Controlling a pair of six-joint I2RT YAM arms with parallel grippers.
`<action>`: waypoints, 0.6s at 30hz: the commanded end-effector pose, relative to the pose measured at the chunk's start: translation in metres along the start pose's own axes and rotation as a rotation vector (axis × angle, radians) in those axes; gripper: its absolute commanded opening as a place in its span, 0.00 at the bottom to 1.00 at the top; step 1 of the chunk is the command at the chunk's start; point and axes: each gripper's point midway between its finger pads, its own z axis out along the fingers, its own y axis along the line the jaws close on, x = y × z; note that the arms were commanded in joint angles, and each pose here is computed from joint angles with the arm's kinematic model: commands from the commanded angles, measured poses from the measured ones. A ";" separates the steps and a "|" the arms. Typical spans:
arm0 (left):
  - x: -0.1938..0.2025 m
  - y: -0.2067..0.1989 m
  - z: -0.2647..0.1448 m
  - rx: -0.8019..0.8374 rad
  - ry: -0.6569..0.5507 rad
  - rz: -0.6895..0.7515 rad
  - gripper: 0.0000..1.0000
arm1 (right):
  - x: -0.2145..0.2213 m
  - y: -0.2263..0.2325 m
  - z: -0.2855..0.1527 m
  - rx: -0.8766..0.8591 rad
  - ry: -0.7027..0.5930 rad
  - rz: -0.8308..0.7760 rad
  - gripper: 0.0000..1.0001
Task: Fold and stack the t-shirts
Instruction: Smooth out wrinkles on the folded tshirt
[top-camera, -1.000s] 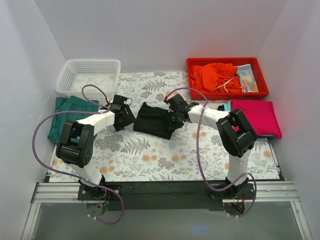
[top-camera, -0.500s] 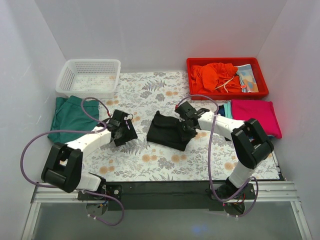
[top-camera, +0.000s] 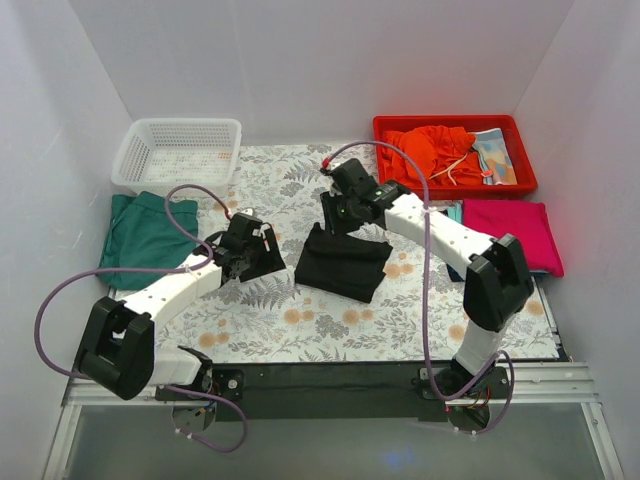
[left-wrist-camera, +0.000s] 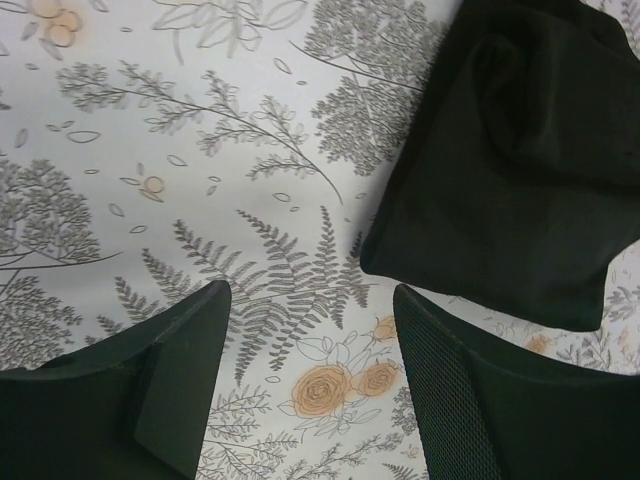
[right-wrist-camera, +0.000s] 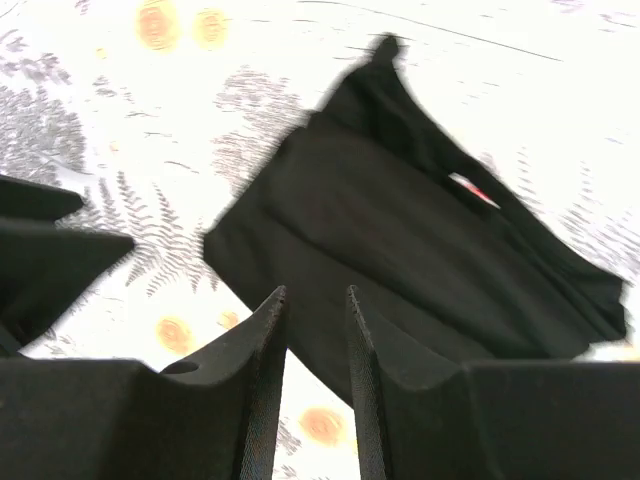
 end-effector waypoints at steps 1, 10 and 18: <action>-0.006 -0.030 0.001 0.096 -0.024 0.066 0.64 | 0.011 0.038 0.029 -0.100 0.086 -0.028 0.36; -0.003 -0.008 0.035 -0.131 -0.024 0.097 0.64 | 0.014 0.067 0.056 -0.165 0.138 -0.011 0.36; 0.021 -0.004 0.062 -0.188 0.030 0.128 0.65 | 0.018 0.049 0.076 -0.071 0.161 -0.008 0.36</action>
